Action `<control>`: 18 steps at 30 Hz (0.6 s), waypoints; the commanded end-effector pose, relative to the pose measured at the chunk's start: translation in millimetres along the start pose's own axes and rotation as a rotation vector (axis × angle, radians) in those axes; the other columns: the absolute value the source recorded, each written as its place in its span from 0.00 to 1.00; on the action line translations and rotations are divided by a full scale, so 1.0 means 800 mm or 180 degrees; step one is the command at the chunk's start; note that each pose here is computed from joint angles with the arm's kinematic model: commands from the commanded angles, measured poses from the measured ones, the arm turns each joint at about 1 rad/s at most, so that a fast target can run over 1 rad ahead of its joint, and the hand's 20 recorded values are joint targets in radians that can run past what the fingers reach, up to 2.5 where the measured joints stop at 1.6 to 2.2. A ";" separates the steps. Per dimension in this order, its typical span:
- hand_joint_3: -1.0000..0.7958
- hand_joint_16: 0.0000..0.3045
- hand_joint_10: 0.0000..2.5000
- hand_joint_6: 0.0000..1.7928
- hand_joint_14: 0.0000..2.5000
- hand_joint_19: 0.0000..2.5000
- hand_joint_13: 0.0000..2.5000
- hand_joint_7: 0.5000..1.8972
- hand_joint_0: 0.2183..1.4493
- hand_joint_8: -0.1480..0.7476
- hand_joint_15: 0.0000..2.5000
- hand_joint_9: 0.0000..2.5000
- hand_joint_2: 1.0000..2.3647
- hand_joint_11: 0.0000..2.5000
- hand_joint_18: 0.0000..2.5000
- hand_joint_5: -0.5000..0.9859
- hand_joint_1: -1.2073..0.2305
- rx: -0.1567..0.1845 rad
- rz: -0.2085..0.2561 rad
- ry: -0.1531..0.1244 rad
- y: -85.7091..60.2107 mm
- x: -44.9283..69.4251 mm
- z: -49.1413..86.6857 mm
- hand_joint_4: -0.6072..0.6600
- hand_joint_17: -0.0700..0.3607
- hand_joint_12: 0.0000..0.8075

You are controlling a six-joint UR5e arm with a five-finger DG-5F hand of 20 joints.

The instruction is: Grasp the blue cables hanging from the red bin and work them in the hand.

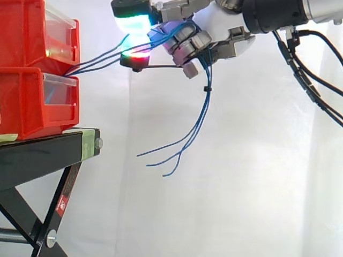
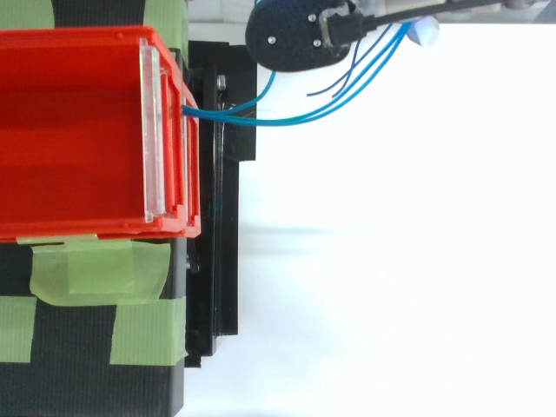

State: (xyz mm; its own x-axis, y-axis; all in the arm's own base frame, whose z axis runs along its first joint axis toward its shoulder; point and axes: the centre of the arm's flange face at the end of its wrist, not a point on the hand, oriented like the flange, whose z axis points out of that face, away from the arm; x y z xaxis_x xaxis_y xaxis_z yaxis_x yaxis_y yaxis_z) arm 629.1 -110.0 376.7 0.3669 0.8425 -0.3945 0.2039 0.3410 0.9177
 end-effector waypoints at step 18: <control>0.45 0.18 1.00 0.13 1.00 0.38 0.41 0.64 0.57 0.66 0.60 0.30 0.01 1.00 0.59 0.65 0.40 0.0070 -0.0089 0.0041 0.000 -0.001 -0.006 0.72 0.45 0.63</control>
State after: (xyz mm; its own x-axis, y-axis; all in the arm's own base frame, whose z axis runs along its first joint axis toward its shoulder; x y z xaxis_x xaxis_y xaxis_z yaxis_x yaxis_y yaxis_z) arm 624.7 -108.6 377.5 0.3485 0.8384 -0.4191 0.2334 0.3554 0.9051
